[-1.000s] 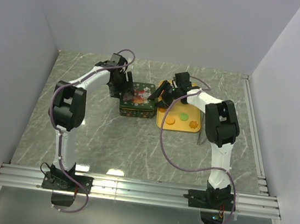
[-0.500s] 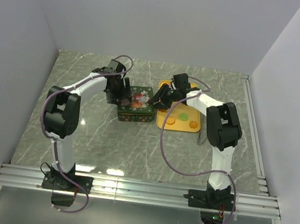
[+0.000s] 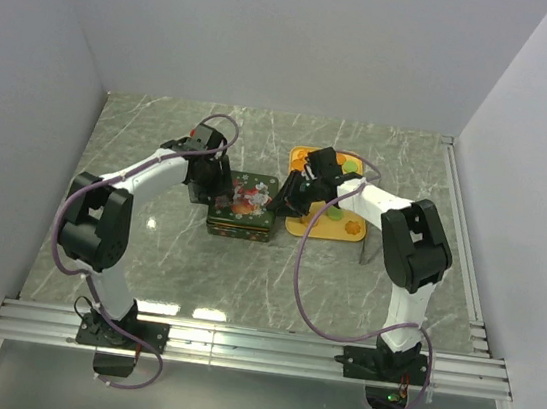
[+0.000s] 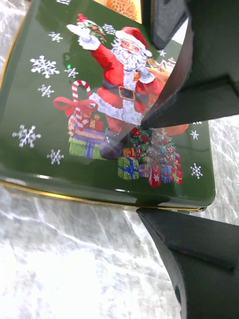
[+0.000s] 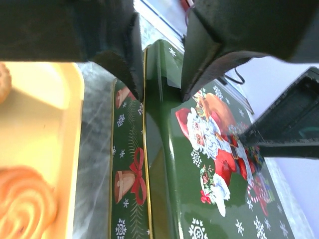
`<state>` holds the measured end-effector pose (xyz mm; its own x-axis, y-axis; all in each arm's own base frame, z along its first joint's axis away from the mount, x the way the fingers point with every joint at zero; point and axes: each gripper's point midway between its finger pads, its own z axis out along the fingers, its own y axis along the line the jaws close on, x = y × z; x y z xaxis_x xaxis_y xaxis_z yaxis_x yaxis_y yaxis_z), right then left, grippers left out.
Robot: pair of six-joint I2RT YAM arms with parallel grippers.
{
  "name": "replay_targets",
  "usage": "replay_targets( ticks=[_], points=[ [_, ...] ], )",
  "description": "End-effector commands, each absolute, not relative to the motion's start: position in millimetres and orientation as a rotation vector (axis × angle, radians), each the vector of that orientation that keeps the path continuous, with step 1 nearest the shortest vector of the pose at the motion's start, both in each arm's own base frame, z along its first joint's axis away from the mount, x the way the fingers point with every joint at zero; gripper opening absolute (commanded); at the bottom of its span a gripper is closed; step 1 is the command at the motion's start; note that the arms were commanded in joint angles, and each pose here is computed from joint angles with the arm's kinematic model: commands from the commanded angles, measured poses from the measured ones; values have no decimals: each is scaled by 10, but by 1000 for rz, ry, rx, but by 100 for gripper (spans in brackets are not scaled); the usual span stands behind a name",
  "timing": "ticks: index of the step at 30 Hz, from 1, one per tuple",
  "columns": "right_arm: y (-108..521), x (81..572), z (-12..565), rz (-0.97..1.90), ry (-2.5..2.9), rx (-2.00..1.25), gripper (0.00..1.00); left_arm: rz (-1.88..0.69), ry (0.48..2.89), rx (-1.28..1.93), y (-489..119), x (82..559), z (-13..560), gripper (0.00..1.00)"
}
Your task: Pack the cookies
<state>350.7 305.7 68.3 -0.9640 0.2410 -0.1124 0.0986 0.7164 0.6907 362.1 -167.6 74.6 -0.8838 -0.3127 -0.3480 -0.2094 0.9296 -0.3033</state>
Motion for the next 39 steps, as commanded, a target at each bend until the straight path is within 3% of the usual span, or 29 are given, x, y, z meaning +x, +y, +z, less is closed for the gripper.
replay_targets(
  ticks=[1,4,12,16,30,39],
  points=[
    [3117,3277,787,1058,2728,169,33,-332,2683,-396,-1653,3472,752,67],
    [3140,3134,770,1042,2741,129,29,-345,2671,-400,-1658,3411,775,65],
    [3192,2806,852,1010,2753,17,49,-315,2642,-434,-1553,3266,805,66],
    [3158,2700,851,986,2753,3,55,-329,2623,-448,-1521,3183,833,66],
    [3125,2603,612,929,2811,-1,54,-318,2668,-507,-1427,2836,505,62],
    [3072,2416,387,869,2890,-8,50,-332,2697,-551,-1361,2546,318,48]
  ],
)
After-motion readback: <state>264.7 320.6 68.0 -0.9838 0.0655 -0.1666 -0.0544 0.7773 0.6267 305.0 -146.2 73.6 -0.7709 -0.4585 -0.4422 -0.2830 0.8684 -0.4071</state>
